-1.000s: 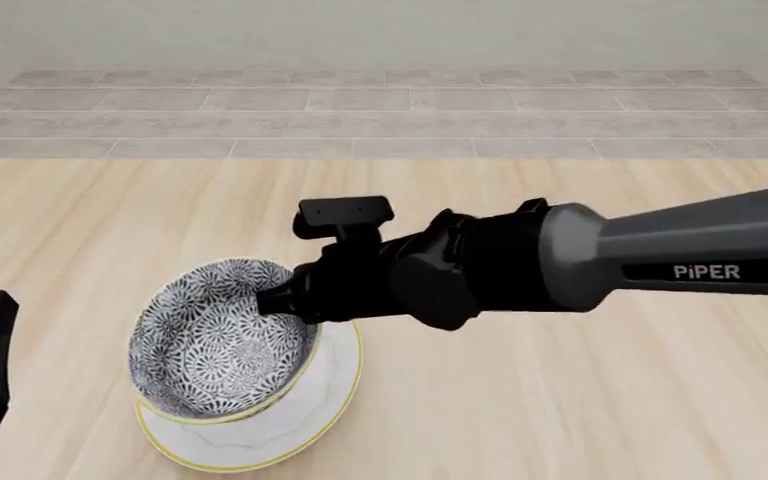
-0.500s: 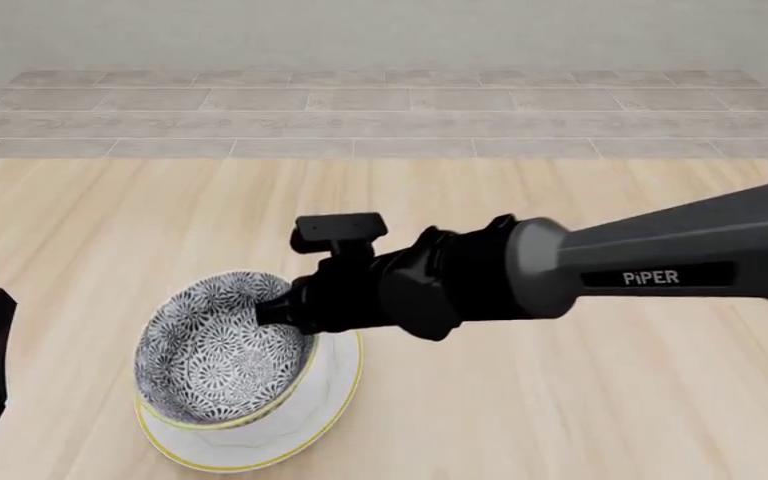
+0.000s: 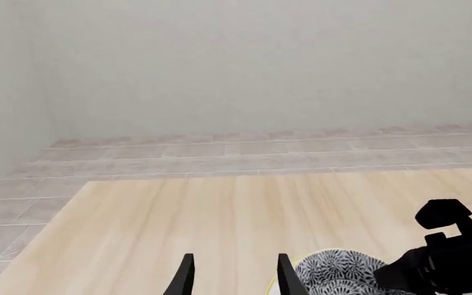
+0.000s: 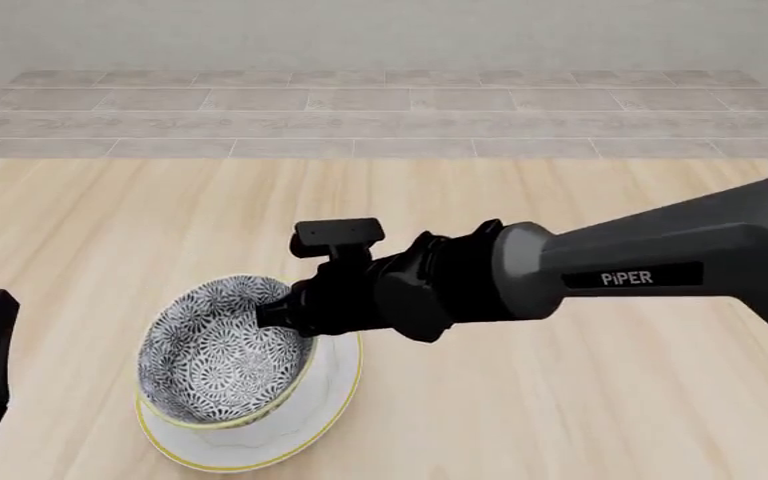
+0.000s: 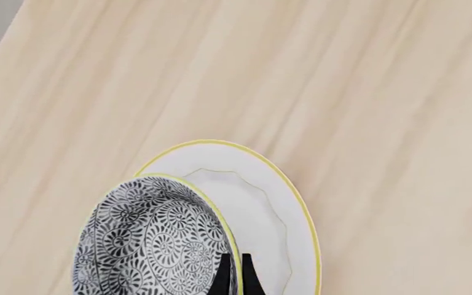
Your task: Put the bowl on the plate.
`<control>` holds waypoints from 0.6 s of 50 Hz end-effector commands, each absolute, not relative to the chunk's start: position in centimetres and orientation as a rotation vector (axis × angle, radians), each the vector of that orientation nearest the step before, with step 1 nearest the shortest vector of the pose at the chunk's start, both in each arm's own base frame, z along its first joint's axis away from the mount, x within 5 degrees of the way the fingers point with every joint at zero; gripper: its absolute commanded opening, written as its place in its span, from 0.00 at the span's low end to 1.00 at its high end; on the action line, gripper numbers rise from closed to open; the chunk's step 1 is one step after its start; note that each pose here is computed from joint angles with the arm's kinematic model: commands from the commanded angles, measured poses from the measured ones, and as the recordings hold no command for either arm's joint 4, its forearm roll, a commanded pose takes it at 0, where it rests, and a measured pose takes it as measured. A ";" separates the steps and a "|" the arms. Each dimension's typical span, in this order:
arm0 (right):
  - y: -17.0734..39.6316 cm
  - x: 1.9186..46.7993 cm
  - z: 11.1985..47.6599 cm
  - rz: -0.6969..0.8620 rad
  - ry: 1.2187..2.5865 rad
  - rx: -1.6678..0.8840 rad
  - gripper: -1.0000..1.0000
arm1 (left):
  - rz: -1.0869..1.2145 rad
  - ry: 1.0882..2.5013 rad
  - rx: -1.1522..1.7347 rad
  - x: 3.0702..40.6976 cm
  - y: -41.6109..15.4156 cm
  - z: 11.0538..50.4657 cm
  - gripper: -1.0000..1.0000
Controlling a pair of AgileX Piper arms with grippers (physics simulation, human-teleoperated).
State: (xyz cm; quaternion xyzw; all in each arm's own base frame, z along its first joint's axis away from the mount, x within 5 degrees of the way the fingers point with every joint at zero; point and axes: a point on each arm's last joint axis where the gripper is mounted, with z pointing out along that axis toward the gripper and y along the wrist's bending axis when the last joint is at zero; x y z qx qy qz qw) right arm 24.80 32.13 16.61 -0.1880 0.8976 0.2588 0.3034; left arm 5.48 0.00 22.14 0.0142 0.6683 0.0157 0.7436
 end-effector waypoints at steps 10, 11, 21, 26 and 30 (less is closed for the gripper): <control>32.0 25.9 16.3 0.680 2.384 -0.461 0.00 | 0.032 1.465 0.032 5.5 0.0 21.8 1.00; 32.0 25.9 16.2 0.679 2.385 -0.460 0.00 | 0.032 1.464 0.032 5.6 0.0 21.7 1.00; 31.9 26.1 15.9 0.670 2.393 -0.459 0.00 | 0.034 1.466 0.033 5.6 0.0 21.5 1.00; 31.8 26.2 15.7 0.663 2.397 -0.459 0.00 | 0.034 1.467 0.033 5.6 0.0 21.5 1.00; 31.7 26.6 15.4 0.652 2.403 -0.457 0.00 | 0.036 1.467 0.032 5.6 0.0 21.5 1.00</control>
